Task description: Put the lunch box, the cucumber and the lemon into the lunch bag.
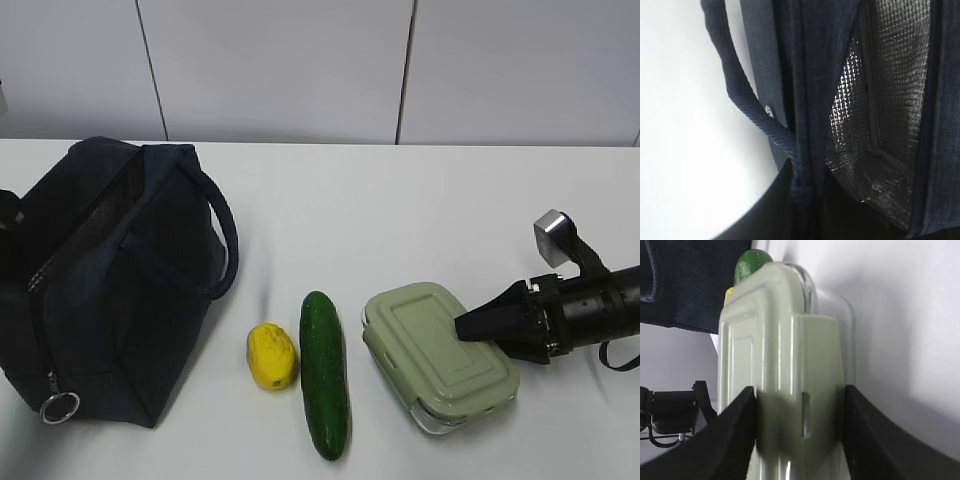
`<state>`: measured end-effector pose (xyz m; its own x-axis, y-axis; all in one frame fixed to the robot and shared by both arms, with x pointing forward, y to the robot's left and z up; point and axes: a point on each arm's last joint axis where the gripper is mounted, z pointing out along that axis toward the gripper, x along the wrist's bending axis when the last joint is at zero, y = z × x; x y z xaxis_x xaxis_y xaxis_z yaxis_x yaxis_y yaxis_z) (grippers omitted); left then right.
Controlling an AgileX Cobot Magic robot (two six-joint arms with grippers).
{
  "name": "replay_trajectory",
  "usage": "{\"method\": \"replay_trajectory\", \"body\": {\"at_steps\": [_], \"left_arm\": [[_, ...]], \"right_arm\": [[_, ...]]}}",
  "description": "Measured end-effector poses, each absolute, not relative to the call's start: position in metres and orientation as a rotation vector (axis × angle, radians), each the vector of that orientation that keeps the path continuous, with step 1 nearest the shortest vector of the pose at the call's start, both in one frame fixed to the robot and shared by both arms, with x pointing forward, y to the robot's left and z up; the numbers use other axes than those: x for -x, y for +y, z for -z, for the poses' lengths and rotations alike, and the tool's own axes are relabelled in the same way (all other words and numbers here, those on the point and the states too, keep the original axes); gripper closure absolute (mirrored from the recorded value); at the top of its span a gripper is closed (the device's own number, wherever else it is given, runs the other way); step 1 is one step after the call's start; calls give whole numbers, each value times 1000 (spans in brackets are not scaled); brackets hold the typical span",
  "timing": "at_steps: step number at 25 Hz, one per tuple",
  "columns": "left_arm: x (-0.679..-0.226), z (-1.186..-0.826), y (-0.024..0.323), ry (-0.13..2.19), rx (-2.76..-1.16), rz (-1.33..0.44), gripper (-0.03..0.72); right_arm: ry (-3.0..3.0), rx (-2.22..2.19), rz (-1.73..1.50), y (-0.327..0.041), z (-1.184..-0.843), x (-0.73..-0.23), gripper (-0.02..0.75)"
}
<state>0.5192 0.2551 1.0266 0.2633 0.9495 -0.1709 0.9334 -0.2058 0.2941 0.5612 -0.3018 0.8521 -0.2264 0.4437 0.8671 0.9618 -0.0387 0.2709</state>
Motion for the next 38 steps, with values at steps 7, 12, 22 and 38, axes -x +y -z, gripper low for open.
{"method": "replay_trajectory", "body": {"at_steps": [7, 12, 22, 38], "left_arm": [[-526, -1038, 256, 1694, -2205, -122, 677], [-529, -1045, 256, 1683, -2207, -138, 677], [-528, -1044, 256, 1686, -2224, -132, 678], [-528, -1043, 257, 1686, -2236, -137, 678]], "right_arm": [[-1711, 1531, 1233, -303, -860, -564, 350], [-1701, 1565, 1228, -304, -862, -566, 352], [-1690, 1569, 1224, -287, -862, -569, 355], [-1751, 1623, 1389, -290, -924, -587, 355]]}}
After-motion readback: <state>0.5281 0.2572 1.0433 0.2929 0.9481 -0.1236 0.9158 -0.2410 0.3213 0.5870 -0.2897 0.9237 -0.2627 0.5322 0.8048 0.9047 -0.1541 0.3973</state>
